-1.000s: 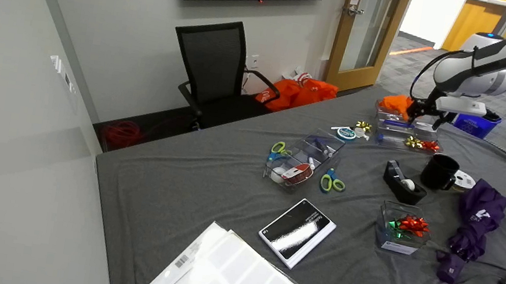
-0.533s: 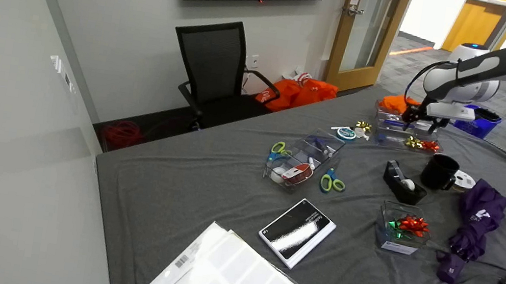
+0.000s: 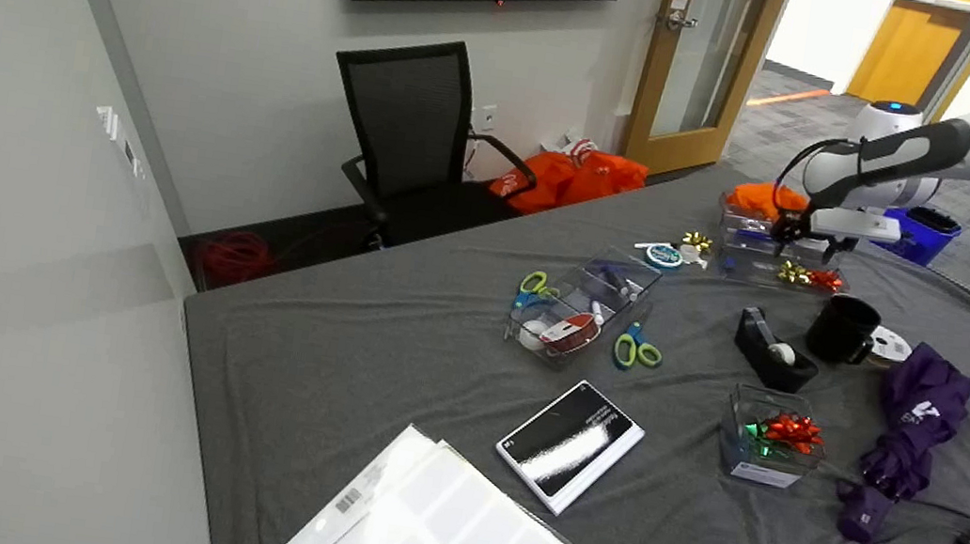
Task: Pick up one gold gift bow from the table and put it in the clear storage container with other gift bows
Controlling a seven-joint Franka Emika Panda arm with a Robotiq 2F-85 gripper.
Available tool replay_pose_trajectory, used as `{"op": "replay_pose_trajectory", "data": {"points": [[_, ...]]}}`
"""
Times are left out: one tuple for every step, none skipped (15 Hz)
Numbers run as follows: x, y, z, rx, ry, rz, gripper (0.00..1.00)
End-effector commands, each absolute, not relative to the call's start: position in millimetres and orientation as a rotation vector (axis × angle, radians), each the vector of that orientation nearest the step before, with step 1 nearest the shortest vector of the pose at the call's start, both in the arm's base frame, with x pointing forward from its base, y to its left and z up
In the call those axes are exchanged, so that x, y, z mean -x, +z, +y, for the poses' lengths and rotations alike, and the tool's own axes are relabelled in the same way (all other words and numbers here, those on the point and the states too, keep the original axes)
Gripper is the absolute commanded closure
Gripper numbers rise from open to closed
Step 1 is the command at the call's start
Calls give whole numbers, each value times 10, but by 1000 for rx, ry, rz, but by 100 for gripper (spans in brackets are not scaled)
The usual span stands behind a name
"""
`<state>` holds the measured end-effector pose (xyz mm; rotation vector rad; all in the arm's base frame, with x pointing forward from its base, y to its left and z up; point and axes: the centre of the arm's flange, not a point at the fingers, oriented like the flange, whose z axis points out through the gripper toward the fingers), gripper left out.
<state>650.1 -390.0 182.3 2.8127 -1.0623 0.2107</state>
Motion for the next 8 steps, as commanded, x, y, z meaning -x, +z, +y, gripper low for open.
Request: {"op": "replay_pose_trajectory", "data": {"points": [[-6625, 1665, -4103, -2752, 186, -1107, 0], [-6627, 1615, -4127, -2738, 182, -1117, 0], [-6634, 1580, -4148, -2727, 181, -1126, 0], [-6643, 1538, -4161, -2720, 179, -1133, 0], [-6651, 1496, -4168, -2720, 173, -1139, 0], [-6664, 1473, -4169, -2721, 171, -1145, 0], [-6672, 1438, -4167, -2730, 168, -1151, 0], [-6684, 1420, -4168, -2738, 168, -1153, 0]]}}
